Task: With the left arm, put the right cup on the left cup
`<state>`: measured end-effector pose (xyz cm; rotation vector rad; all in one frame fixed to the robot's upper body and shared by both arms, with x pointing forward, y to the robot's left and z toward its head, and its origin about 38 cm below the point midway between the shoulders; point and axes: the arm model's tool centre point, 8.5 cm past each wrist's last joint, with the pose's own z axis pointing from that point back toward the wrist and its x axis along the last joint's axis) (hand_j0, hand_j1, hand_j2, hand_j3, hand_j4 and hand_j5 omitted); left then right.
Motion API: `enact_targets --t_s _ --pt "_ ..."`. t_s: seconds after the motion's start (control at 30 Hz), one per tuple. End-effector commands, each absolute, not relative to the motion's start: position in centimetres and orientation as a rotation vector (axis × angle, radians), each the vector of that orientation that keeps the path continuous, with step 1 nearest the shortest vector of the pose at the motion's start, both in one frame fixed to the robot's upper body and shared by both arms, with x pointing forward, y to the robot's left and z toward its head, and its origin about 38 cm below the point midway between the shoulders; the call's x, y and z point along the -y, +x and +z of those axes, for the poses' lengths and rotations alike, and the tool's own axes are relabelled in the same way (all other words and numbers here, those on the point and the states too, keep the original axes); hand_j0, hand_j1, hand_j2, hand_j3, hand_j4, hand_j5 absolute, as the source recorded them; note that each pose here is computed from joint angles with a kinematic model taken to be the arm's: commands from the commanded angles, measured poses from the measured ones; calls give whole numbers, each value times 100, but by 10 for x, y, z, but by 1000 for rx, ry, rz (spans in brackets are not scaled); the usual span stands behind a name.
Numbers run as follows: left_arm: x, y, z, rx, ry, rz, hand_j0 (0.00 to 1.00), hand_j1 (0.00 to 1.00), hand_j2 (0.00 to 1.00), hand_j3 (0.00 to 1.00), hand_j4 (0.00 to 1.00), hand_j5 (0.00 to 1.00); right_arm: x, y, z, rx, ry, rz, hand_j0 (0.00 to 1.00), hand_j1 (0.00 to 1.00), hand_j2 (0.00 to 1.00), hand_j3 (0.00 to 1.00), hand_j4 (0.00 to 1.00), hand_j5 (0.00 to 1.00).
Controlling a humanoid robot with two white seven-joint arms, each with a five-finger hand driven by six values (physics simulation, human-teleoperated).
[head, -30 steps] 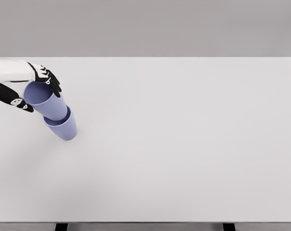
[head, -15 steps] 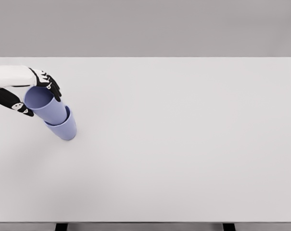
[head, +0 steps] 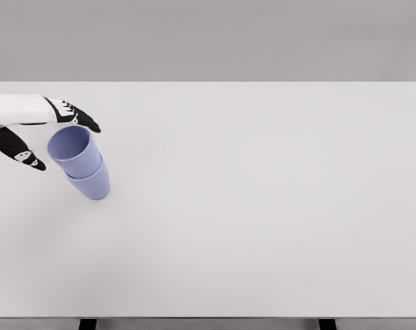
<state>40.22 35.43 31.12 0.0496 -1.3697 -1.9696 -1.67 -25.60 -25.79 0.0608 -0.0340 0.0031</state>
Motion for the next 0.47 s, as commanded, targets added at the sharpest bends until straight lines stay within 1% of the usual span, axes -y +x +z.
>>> enact_targets --t_s 0.0,0.07,0.1,0.13,0.17,0.2,0.27,0.33,0.43 --pt "-354 402 314 1380 48 -1960 100 100 100 100 100 100 256 -17 -258 34 61 3 100 100 100 100 100 100" --pt "-350 397 338 1459 74 -1971 100 100 100 100 100 100 256 -17 -258 34 61 3 100 100 100 100 100 100" --pt "-356 384 358 1500 102 -1962 100 100 100 100 100 100 256 -16 -258 36 61 3 100 100 100 100 100 100" --pt "-351 367 374 1555 71 -1954 100 100 100 100 100 100 256 -17 -258 34 61 3 100 100 100 100 100 100" --pt "-334 359 386 1629 14 -1960 100 100 100 100 100 100 256 -16 -258 35 61 3 100 100 100 100 100 100" --pt "-329 357 396 1678 -8 -1947 100 100 100 100 100 100 256 -17 -258 34 61 3 100 100 100 100 100 100" --pt "-307 363 398 1733 -74 -1962 100 100 100 100 100 100 256 -17 -258 34 61 3 100 100 100 100 100 100" --pt "-261 371 395 1822 -239 -1983 100 100 100 100 100 100 256 -17 -258 34 61 3 100 100 100 100 100 100" --pt "-226 374 388 1861 -359 -2008 100 100 100 100 100 100 256 -17 -258 34 61 3 100 100 100 100 100 100"
